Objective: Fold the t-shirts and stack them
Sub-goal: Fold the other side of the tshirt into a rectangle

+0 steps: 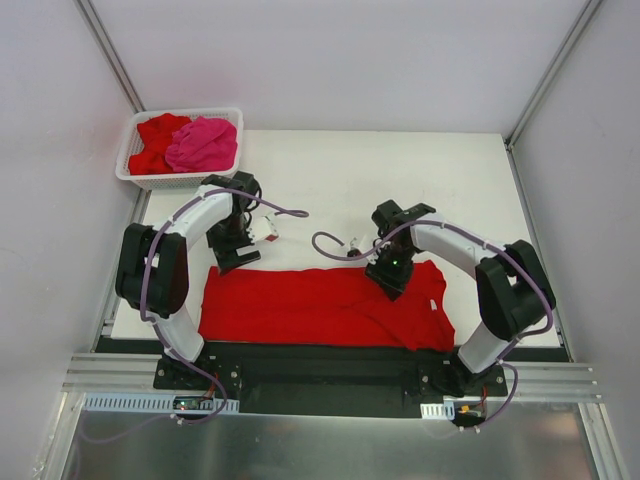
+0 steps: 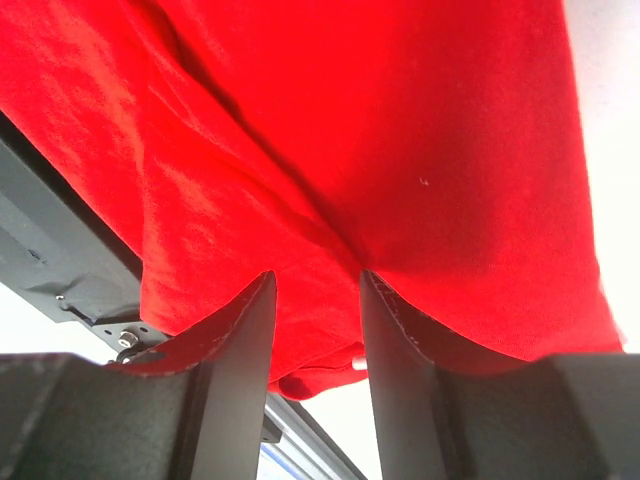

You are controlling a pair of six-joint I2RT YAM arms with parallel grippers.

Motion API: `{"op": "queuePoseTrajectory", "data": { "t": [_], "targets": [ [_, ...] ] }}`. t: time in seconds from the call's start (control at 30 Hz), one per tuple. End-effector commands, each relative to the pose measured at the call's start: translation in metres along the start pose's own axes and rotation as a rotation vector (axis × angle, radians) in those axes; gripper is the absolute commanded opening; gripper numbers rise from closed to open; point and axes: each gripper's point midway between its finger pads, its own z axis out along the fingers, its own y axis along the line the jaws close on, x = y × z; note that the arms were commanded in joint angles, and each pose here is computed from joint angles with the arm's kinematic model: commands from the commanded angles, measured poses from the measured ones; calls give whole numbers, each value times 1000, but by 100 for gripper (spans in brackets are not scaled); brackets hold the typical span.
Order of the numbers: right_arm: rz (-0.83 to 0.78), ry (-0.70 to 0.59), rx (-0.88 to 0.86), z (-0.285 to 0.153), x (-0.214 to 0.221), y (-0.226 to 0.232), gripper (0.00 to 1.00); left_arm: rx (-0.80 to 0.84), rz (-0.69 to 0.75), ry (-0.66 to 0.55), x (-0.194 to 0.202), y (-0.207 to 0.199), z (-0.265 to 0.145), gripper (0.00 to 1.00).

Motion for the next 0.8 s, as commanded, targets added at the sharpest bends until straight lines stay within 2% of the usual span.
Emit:
{"op": "queuePoseTrajectory", "data": {
  "t": [0.0,0.13,0.47,0.77],
  "targets": [
    [-28,-18,11,-1,-3,4,42,-41,-44,-9,8,10,-16,90],
    [-45,-4,39,0,-1,-1,47,-43,-66,-7,18,11,-16,90],
    [-61,-8,140,-4,-1,-17,48,-19,-104,8,43,-6,-9,90],
    [-55,42,26,12,6,-4,42,-37,-111,4,43,-1,-13,90]
  ]
}}
